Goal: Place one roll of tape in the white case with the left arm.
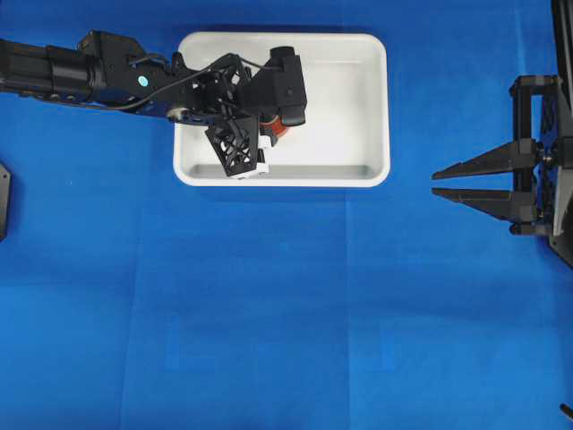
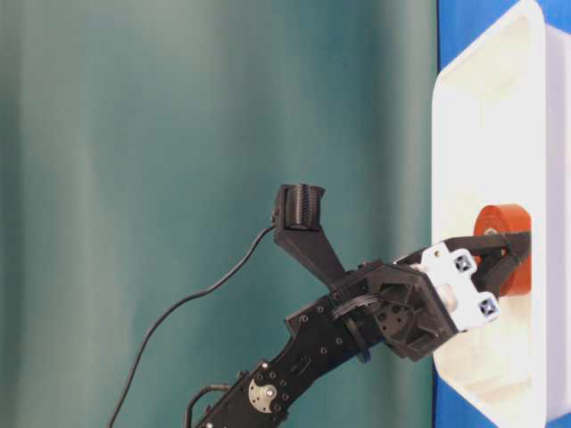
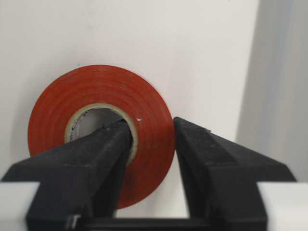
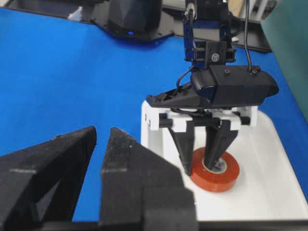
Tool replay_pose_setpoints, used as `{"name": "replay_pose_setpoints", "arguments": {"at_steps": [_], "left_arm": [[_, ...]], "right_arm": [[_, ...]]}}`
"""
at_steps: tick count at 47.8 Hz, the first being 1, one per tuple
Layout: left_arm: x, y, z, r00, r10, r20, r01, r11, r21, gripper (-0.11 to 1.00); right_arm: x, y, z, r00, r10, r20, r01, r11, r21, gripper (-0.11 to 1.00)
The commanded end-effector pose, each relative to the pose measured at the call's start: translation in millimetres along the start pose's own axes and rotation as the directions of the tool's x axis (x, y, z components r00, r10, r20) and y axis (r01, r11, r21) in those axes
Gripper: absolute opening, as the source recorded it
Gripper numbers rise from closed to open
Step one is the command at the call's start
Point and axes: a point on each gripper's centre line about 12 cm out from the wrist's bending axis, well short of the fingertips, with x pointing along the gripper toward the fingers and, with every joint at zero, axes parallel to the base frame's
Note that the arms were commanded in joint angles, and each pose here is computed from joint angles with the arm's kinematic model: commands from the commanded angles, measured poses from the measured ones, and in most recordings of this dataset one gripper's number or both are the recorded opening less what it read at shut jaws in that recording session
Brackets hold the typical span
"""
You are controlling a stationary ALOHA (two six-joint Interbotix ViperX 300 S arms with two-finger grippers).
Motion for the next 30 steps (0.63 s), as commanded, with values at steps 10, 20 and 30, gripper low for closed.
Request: {"name": "replay_pose_setpoints", "arguments": {"at_steps": [10,20,30], "left_arm": [[-39,2,25,0.996,0.008,0.089,-0.007,1.0,-0.006,0.88],[-93,-5,44,0.982,0.004,0.188,-0.005,1.0,0.006,0.81],[-149,-24,48,0.953,-0.028,0.303,0.015,0.999,0.044,0.8]], "right_arm": [[1,0,4,1.0,-0.002,0.009,0.002,1.0,0.003,-0.11],[1,0,3,1.0,-0.002,0.005,0.002,1.0,0.003,-0.11],[2,0,3,1.0,-0.002,-0.003,0.002,1.0,0.002,-0.11]]}}
